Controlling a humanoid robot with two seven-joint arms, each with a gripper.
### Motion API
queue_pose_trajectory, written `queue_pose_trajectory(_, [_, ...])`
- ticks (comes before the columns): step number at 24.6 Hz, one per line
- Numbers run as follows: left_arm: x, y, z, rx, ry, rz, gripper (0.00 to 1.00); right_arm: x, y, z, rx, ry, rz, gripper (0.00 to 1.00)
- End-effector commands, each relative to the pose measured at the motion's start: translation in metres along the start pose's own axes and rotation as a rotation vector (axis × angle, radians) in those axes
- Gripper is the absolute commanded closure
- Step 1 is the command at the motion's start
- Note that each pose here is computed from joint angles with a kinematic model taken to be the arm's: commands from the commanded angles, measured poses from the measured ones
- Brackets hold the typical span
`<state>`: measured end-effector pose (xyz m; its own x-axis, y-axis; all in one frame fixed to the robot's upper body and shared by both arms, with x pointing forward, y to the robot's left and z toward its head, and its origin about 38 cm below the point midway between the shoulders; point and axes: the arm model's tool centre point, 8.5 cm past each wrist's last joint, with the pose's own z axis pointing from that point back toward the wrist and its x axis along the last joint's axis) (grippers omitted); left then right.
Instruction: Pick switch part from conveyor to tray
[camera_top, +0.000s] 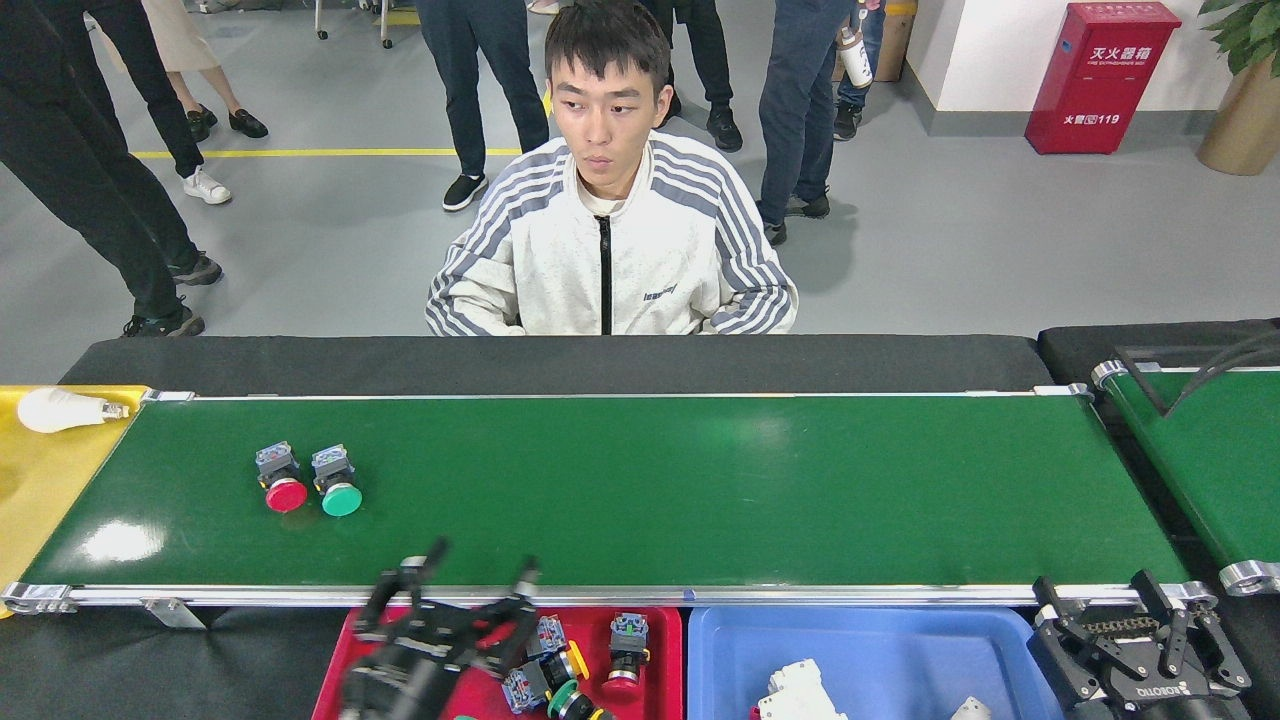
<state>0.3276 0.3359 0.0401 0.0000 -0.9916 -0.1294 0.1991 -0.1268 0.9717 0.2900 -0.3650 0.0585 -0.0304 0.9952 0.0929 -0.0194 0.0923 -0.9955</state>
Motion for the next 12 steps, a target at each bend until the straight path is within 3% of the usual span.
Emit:
queue_pose_trajectory(1, [-0.036,0.001,-0.001,0.002,0.062,-0.022,0.01,0.0,-0.006,-0.002,-0.019,-0.007,0.007,0.0])
queue_pose_trajectory(6, [-0.06,-0.001,-0.017,-0.001,0.088,0.022,0.01,0.001,-0.007,-0.002,-0.019,-0.012,0.008,0.0])
queue_pose_trajectory(12, [-0.097,0.013,-0.059,-0.015,0.135,0.043,0.01,0.001,-0.007,-0.002,-0.021,-0.019,0.008,0.0])
